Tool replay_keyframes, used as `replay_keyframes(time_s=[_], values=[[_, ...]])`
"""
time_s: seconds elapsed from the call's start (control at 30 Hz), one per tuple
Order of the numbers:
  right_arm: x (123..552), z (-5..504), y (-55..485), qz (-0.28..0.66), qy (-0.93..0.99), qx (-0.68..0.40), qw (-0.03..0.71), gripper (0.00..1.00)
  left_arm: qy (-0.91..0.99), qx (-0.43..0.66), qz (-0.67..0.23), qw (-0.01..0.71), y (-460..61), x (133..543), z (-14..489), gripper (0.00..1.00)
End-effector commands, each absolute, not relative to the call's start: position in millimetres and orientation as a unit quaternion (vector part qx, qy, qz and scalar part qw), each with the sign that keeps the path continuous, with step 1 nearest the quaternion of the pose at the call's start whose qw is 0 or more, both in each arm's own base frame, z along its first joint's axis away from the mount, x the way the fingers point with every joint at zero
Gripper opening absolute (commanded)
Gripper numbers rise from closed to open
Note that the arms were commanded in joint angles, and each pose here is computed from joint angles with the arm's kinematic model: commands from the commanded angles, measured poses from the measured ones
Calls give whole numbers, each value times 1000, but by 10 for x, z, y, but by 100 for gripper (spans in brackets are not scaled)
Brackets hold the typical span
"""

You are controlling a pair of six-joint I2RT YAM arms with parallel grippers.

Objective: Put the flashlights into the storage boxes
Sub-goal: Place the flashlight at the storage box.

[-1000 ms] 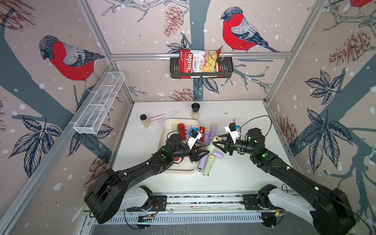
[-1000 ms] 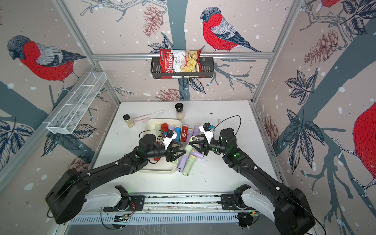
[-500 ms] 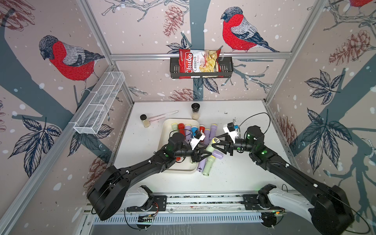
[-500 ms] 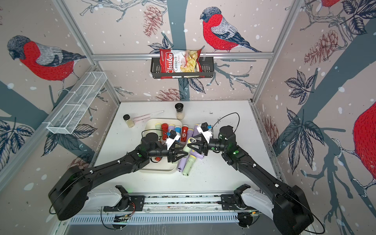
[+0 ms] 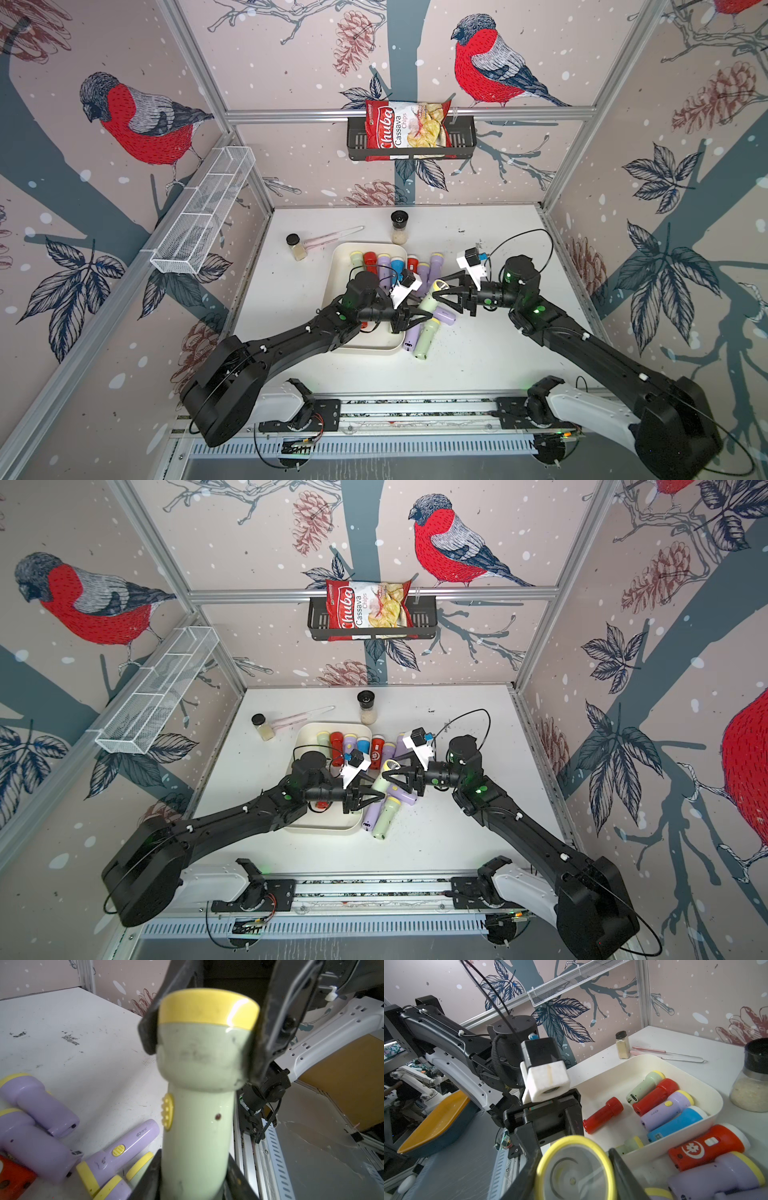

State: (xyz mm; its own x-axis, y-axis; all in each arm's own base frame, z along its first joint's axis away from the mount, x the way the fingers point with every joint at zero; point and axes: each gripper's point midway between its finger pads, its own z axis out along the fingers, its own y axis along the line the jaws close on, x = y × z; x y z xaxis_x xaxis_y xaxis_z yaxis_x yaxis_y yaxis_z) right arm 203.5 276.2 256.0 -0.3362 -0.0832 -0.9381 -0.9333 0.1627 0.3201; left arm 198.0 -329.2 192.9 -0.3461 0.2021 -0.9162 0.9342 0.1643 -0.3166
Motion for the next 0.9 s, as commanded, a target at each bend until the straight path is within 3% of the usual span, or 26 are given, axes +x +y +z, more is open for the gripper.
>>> replay_keyframes(time_s=[0.0,0.13,0.17,0.2,0.23,0.53,0.87], values=[[2039,2682,2767,507,618,-409,441,35,679,408,-470,390,-3263,2082,1948,34],[2114,2666,2721,489,631,-390,458,50,692,393,-452,402,-3203,2136,1935,28],[2144,2658,2702,483,636,-382,464,59,698,386,-445,407,-3177,2161,1936,26],[2172,2649,2683,477,642,-374,469,93,704,378,-440,410,-3152,2181,1927,25],[2192,2647,2666,472,646,-368,474,100,710,369,-433,415,-3123,2206,1923,24],[2414,2564,2443,420,681,-290,525,100,801,261,-342,415,-2705,2456,1745,20],[2501,2393,2432,413,702,-269,514,100,906,27,-205,371,-1650,2806,1238,21]])
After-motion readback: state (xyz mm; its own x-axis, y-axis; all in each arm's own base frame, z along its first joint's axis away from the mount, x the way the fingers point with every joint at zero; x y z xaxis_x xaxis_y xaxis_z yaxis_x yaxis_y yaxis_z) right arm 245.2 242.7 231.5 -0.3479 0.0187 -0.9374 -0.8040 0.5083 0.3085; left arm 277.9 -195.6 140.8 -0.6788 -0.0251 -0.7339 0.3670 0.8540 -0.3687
